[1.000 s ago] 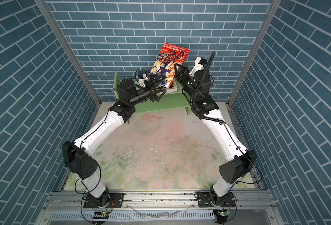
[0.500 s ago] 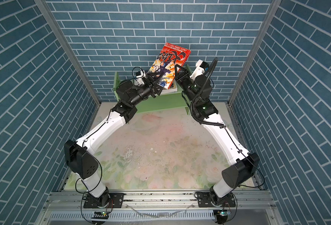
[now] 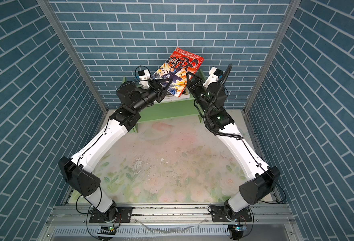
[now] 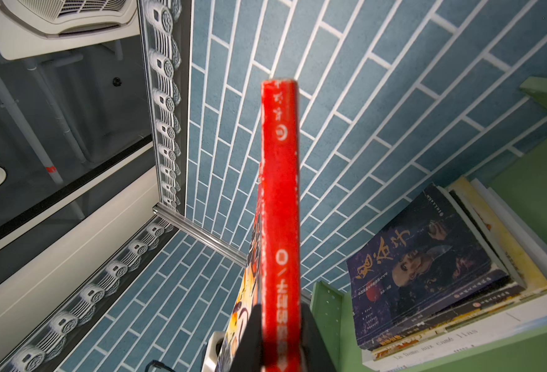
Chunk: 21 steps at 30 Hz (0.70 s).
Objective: Stacking books/files
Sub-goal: Pick up the book at the center of the table.
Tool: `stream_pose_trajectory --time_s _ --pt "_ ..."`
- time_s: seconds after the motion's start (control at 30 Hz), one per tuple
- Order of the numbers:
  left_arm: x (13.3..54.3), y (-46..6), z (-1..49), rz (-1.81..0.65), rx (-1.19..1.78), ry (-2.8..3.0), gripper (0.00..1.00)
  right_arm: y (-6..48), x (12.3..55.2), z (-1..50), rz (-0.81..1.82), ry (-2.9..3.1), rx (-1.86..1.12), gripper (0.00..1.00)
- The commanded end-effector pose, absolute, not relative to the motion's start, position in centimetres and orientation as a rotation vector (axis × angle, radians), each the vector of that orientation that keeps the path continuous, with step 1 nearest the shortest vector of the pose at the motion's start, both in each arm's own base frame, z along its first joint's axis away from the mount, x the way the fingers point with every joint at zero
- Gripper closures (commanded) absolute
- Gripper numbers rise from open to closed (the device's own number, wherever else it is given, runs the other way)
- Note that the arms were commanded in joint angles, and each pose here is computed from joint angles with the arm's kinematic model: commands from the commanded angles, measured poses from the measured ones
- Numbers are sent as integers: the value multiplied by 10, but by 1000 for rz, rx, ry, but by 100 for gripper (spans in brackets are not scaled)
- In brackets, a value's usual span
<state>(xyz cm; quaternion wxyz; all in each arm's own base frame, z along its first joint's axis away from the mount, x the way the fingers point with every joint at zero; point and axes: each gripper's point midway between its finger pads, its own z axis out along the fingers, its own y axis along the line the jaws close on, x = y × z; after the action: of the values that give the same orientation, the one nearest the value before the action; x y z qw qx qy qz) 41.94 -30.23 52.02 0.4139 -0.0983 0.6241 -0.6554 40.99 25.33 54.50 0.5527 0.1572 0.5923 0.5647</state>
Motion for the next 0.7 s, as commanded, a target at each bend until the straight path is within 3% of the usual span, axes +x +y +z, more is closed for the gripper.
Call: stream_pose_trajectory --time_s 0.0,0.1,0.17,0.33,0.47,0.67 --pt "417 -273 533 -1505 -194 1597 83 251 403 564 1293 1389 282 68" --pt "419 -267 523 -1459 -121 1706 85 253 406 546 1221 1481 247 49" --pt "418 -262 520 -1460 -76 1749 87 252 407 536 1177 1539 213 42" --pt "416 -230 516 -1394 -49 1829 88 240 412 511 1119 1662 140 31" --pt "418 -217 516 -1443 -39 1846 88 238 411 499 1103 1732 62 29" --pt "421 -219 526 -1566 21 1833 88 252 409 495 1253 1760 -84 20"
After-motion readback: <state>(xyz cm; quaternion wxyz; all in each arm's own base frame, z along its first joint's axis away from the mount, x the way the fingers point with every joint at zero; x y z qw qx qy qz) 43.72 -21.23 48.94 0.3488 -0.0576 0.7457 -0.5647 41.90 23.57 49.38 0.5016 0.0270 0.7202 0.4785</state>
